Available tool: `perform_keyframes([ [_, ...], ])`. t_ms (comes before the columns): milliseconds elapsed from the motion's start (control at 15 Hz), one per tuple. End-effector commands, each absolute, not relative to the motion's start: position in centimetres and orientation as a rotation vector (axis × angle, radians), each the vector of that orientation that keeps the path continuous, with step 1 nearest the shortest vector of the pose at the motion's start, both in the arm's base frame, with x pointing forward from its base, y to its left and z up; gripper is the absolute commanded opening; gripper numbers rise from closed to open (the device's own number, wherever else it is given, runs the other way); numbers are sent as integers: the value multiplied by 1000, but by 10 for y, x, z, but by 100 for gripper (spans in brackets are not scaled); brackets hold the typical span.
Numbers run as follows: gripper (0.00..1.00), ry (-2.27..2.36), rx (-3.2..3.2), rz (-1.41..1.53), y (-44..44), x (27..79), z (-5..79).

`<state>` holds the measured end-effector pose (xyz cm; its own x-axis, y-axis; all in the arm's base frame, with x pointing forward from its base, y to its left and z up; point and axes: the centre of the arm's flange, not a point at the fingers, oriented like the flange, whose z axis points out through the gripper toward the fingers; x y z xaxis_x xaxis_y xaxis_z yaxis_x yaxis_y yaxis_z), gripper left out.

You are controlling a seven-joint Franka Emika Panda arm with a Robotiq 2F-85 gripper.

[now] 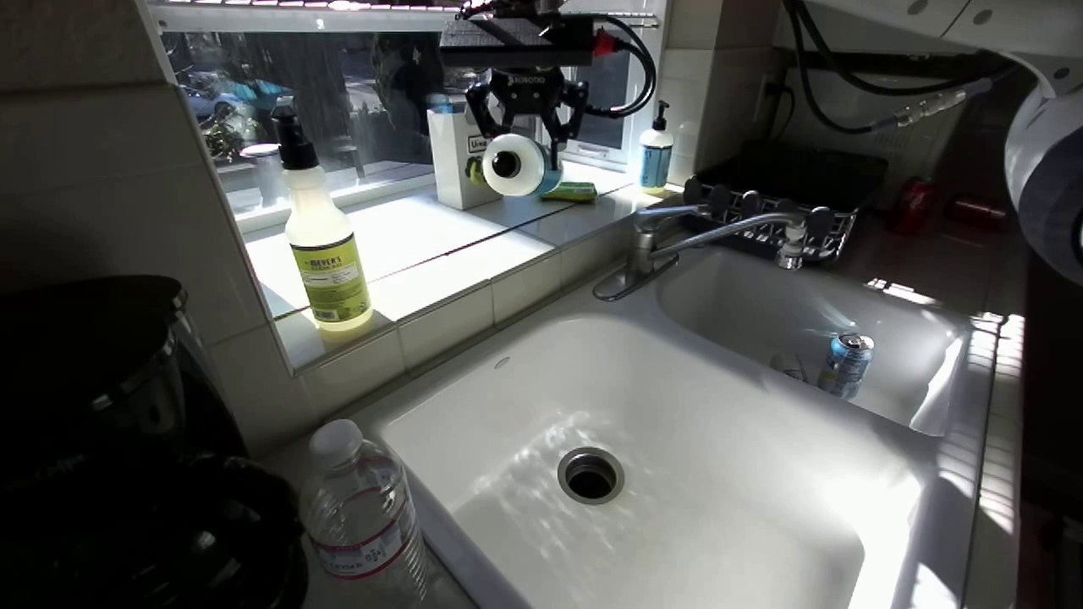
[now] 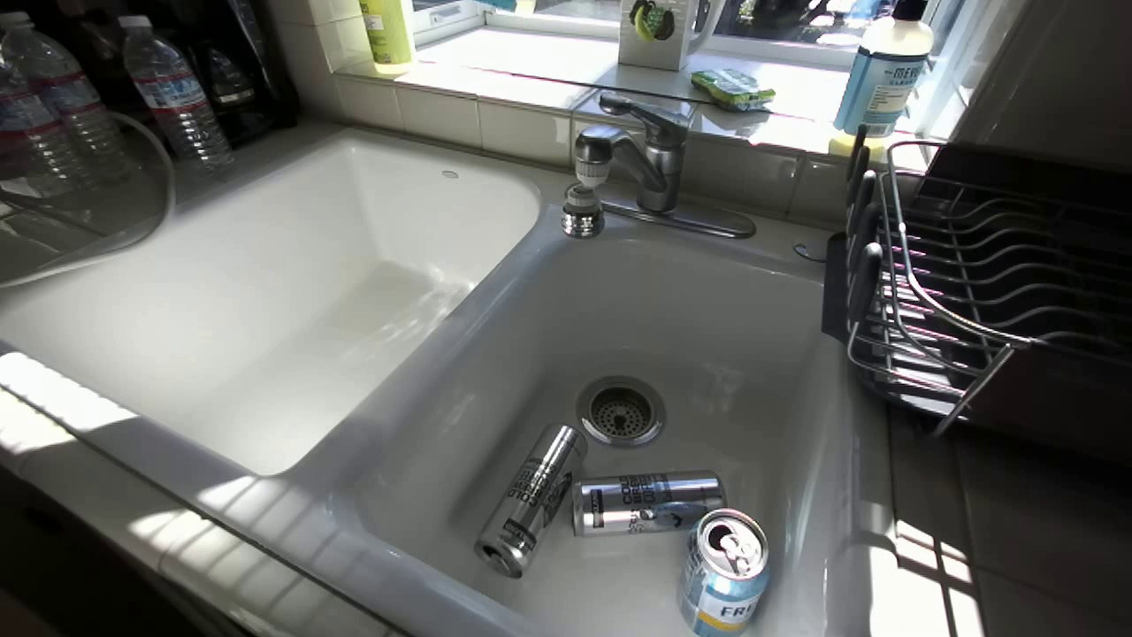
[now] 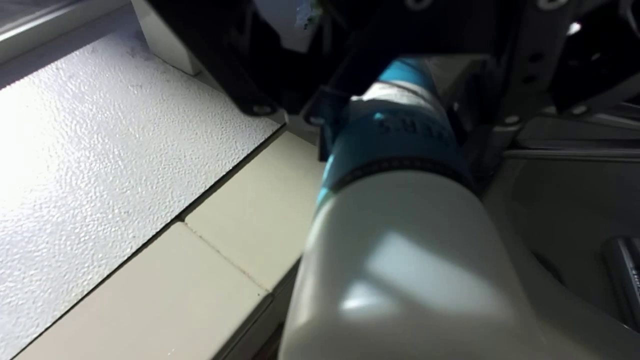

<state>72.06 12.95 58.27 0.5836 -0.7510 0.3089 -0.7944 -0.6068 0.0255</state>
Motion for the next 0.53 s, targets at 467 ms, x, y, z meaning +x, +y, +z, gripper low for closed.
perform_keyframes([
  [467,31,-968,2626,709,168,659,629],
])
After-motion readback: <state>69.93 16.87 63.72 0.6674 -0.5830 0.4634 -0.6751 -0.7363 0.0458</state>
